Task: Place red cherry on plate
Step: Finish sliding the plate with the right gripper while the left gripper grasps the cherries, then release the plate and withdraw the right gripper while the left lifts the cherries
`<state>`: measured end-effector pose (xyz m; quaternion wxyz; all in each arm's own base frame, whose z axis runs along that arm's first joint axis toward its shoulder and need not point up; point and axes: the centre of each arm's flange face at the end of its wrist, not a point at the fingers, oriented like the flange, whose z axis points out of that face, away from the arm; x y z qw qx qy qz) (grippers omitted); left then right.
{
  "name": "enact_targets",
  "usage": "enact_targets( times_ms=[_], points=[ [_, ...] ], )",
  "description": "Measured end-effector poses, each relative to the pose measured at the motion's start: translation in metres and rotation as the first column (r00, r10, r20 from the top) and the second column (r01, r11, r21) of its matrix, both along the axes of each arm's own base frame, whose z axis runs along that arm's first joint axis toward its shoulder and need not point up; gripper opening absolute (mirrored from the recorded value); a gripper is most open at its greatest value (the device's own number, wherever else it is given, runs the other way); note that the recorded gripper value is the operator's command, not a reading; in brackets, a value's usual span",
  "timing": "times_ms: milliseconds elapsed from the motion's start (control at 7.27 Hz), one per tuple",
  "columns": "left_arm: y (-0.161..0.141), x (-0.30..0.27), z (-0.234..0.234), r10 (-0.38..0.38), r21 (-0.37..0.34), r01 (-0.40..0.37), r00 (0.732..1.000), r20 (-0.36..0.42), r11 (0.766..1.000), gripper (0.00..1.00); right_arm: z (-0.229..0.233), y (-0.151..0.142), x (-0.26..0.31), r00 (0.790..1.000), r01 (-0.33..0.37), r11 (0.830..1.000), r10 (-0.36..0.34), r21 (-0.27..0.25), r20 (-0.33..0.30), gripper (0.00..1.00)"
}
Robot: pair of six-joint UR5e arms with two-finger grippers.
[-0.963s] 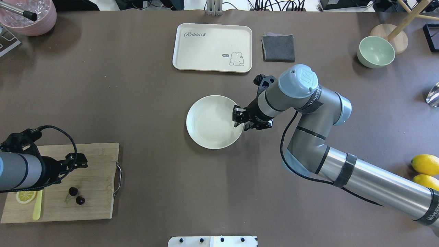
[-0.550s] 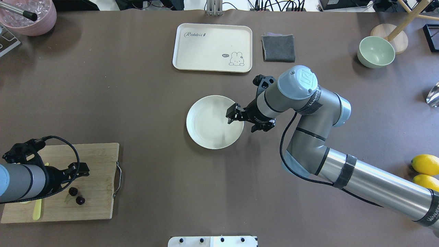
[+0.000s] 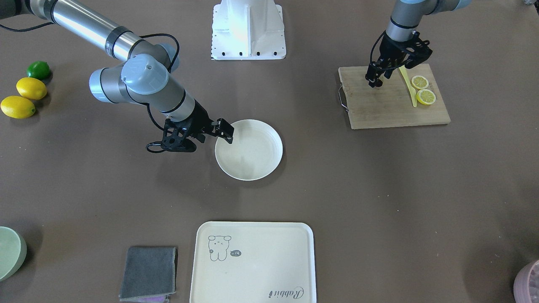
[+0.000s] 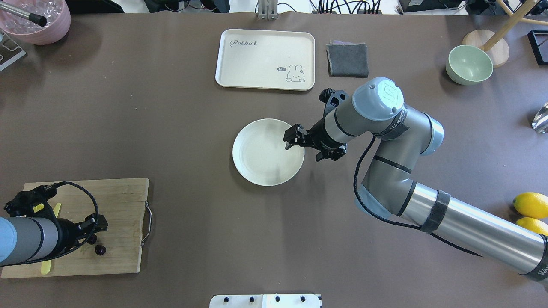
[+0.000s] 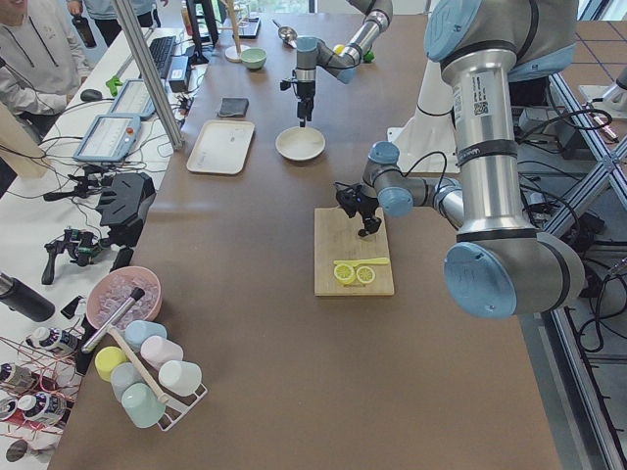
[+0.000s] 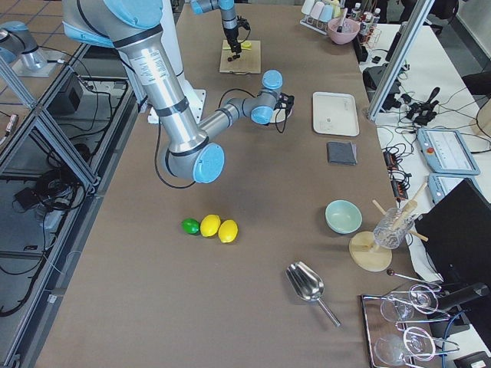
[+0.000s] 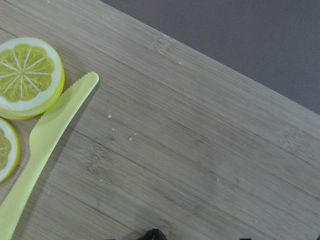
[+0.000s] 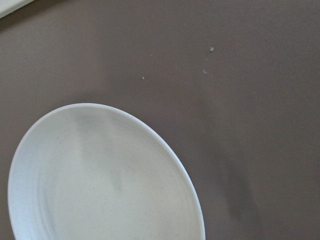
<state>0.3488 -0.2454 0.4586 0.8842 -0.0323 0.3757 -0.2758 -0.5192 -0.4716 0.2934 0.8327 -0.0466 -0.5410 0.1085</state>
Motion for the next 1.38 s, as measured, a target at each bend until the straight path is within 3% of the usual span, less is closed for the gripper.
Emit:
enact_targets(
  times_ms=[275, 413, 550, 826, 1376],
  points=[
    [0.002, 0.004, 0.006, 0.004, -0.003, -0.003, 1.0, 0.007, 1.0, 0.59, 0.005, -0.001, 0.004, 1.0, -0.002, 1.0, 0.002, -0.001, -0.005, 0.99],
    [0.003, 0.006, 0.009, 0.003, -0.006, -0.003, 1.0, 0.008, 1.0, 0.47, 0.006, -0.002, 0.006, 1.0, -0.005, 1.0, 0.005, 0.0, -0.005, 0.99],
    [0.003, 0.007, 0.01, 0.001, -0.009, -0.001, 1.0, 0.007, 1.0, 0.29, 0.004, -0.003, 0.008, 1.0, -0.007, 1.0, 0.007, 0.001, -0.002, 0.99],
    [0.003, 0.007, 0.01, -0.002, -0.012, 0.002, 1.0, 0.004, 1.0, 0.12, 0.001, -0.005, 0.018, 1.0, -0.01, 1.0, 0.01, 0.002, 0.009, 0.99],
    [0.0, 0.002, -0.013, -0.003, -0.003, 0.003, 0.999, -0.042, 1.0, 0.13, 0.005, -0.011, 0.094, 0.998, 0.007, 1.0, -0.005, -0.03, 0.057, 0.99]
  ],
)
